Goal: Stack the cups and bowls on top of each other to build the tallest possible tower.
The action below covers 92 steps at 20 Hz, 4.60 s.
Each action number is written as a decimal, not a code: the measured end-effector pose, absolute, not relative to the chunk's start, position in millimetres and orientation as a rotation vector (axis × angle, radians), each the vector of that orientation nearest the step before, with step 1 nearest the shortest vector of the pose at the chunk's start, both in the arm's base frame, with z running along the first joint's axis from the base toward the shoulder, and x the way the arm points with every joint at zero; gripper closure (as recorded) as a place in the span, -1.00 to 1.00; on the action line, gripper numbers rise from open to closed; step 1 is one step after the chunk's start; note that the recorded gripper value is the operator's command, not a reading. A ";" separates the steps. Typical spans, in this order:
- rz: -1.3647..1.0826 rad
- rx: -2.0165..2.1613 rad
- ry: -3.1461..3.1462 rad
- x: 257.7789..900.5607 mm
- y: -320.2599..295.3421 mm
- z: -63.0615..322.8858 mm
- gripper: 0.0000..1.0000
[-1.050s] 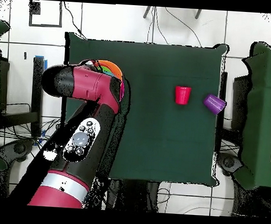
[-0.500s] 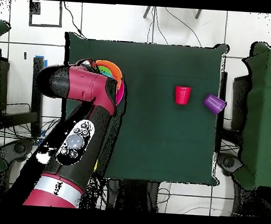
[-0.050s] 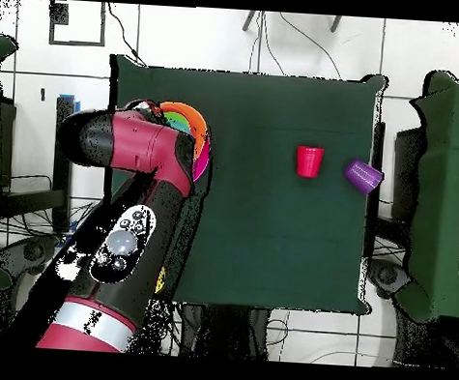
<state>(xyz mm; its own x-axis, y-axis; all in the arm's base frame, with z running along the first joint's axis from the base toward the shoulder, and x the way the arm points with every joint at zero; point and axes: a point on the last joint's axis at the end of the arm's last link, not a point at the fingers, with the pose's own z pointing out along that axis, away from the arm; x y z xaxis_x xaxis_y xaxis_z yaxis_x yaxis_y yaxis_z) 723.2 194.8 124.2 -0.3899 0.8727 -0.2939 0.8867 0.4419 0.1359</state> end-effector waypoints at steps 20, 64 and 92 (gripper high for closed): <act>-0.032 1.519 2.362 723.6 209.7 132.9 1.00; -0.020 1.538 2.329 727.4 207.1 146.6 -1.00; 0.028 1.876 2.148 773.7 -16.4 236.3 -1.00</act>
<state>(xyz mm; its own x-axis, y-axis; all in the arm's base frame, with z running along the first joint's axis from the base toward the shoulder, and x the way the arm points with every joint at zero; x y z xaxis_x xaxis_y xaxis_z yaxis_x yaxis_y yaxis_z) 773.7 -16.4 236.3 -0.1108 0.9731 -0.2021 0.9674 0.1522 0.2024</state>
